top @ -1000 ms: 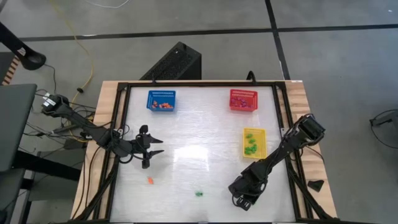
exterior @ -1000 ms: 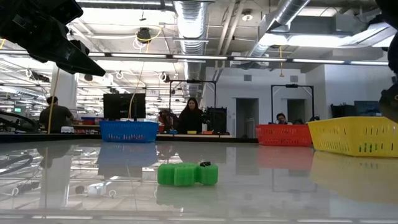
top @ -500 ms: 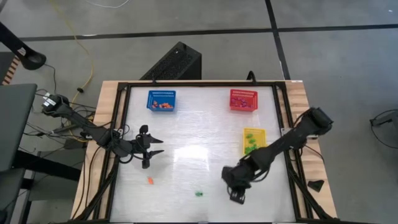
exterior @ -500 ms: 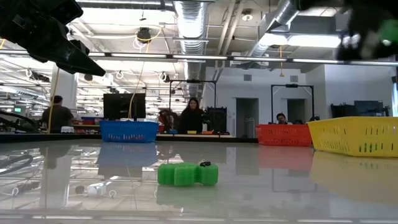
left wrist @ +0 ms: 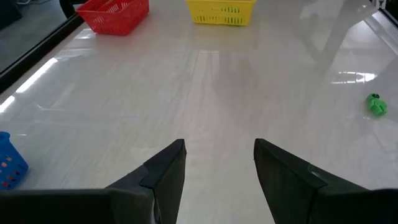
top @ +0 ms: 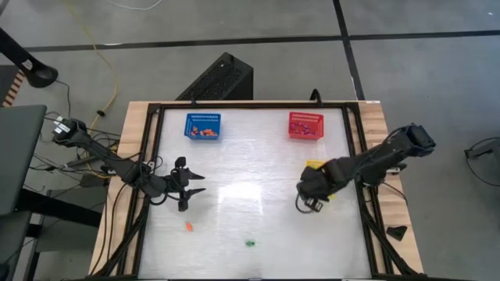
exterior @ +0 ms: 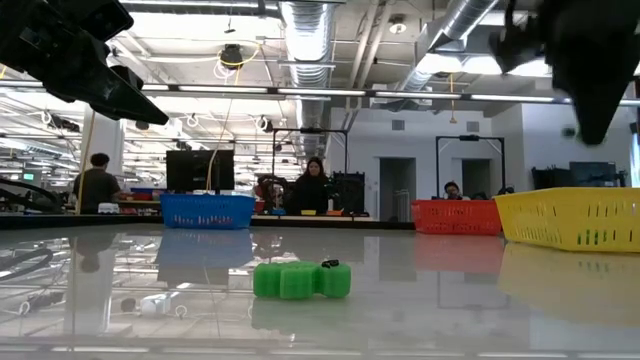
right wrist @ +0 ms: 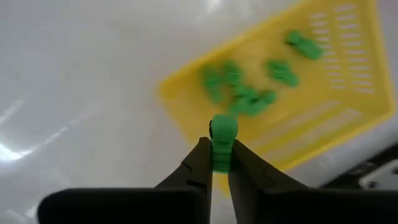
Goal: Sort Halloween decoration
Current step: Put the green skeleton toy into the red bin, then put the orange skeleton toy into the blue bin
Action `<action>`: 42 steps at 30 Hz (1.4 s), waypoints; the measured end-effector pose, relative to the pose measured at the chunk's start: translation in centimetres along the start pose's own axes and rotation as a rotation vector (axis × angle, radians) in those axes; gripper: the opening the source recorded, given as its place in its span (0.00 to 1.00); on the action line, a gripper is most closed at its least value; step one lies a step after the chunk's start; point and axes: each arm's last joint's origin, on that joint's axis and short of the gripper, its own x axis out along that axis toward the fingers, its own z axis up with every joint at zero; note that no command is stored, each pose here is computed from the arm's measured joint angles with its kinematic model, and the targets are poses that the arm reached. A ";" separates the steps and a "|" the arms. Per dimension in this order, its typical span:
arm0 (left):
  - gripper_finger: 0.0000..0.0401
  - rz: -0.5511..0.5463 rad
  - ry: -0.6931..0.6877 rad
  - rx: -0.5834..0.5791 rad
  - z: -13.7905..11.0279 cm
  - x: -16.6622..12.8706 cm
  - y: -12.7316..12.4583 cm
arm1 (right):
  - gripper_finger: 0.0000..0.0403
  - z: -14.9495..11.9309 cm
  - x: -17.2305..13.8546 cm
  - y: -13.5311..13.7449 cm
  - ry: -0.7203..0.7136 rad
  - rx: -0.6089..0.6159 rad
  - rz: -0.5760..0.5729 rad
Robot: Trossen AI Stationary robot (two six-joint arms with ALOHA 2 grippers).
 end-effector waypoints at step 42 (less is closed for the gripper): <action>0.45 -0.596 0.402 0.052 -4.8 0.2 -5.9 | 0.59 2.9 4.6 10.4 -0.948 -0.506 0.098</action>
